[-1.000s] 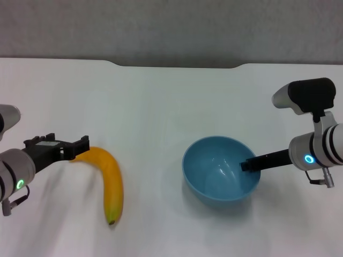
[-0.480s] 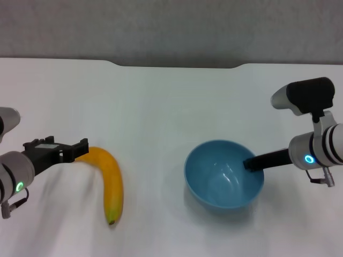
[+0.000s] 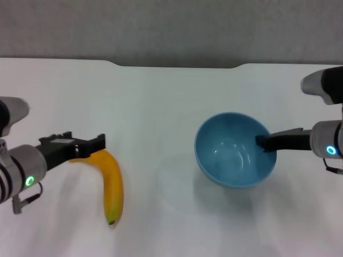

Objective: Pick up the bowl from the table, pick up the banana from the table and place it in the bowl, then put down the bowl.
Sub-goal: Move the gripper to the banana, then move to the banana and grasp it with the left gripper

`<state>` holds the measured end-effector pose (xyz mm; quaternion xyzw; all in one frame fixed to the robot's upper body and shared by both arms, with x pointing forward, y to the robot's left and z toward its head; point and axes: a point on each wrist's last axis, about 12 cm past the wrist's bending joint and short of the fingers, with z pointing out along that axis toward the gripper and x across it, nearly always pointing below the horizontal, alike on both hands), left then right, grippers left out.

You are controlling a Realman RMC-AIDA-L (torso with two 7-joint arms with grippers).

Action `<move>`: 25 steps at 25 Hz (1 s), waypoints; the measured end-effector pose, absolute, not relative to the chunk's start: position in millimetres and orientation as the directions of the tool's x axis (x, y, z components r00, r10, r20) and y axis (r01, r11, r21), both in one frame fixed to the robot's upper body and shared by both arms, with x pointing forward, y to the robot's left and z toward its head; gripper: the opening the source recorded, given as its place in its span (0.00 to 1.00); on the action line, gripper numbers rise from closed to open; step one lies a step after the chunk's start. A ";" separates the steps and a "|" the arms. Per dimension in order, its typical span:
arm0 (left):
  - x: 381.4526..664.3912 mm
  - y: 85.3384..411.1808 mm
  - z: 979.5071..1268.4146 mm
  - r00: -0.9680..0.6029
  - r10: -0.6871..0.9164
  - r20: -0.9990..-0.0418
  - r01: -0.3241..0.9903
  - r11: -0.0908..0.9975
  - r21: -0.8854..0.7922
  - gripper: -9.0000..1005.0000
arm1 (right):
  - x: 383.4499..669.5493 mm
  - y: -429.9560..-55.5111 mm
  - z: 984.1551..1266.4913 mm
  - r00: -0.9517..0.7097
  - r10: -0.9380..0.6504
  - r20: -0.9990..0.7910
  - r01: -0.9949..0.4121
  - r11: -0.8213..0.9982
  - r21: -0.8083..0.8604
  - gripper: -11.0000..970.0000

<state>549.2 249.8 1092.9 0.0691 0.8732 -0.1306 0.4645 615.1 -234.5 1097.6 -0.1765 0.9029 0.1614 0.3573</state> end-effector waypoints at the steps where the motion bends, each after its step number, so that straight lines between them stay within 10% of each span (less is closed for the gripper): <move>1: 549.4 247.2 1092.4 -0.568 -0.007 -0.823 0.244 0.954 -0.177 0.79 | 614.7 -234.9 1099.8 -0.675 -0.201 -0.710 -0.435 0.886 0.163 0.04; 25: 570.9 199.8 1065.3 -0.756 0.030 -0.654 0.142 0.983 -0.120 0.78 | 612.0 -238.6 1102.8 -0.653 -0.191 -0.733 -0.428 0.891 0.150 0.04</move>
